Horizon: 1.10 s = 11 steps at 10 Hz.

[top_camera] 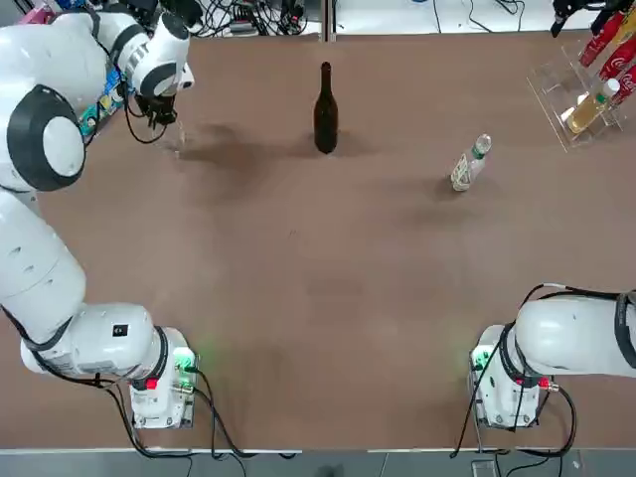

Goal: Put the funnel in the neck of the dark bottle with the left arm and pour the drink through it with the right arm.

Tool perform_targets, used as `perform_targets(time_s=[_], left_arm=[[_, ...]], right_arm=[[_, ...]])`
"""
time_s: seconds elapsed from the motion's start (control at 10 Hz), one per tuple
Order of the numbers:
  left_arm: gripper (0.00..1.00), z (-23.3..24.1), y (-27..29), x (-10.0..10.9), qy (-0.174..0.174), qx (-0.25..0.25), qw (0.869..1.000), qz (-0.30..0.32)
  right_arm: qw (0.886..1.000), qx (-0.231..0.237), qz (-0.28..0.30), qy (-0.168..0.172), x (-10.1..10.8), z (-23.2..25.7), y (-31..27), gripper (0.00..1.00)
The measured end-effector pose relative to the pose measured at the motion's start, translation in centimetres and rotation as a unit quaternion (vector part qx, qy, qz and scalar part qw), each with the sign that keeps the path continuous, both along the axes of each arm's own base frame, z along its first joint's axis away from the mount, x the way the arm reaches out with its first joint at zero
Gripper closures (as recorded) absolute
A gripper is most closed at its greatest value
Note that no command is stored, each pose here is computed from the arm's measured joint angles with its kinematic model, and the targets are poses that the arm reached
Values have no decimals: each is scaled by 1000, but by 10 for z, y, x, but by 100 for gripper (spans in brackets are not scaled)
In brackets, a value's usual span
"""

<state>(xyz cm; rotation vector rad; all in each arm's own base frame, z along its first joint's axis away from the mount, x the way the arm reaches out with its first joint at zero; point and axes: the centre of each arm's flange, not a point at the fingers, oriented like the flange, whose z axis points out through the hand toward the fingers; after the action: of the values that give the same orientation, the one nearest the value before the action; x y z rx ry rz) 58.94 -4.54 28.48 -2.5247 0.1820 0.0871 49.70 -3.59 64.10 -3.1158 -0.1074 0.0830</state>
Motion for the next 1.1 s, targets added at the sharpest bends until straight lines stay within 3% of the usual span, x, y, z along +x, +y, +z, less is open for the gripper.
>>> perform_targets(time_s=[0.3, 0.5, 0.9, 1.1], left_arm=[[91, 95, -68, 15, -15, -85, 995, 55], [91, 148, -98, 19, -22, -153, 985, 77], [91, 250, -141, 4, -46, -305, 948, 78], [91, 295, -168, -11, -60, -356, 931, 60]], right_arm=[[995, 57, 79, -4, -2, -23, -46, 0], [984, 103, 143, -12, -5, -57, -75, 0], [932, 210, 286, -74, -9, -142, -121, 0], [891, 266, 351, -111, -4, -192, -141, 0]])
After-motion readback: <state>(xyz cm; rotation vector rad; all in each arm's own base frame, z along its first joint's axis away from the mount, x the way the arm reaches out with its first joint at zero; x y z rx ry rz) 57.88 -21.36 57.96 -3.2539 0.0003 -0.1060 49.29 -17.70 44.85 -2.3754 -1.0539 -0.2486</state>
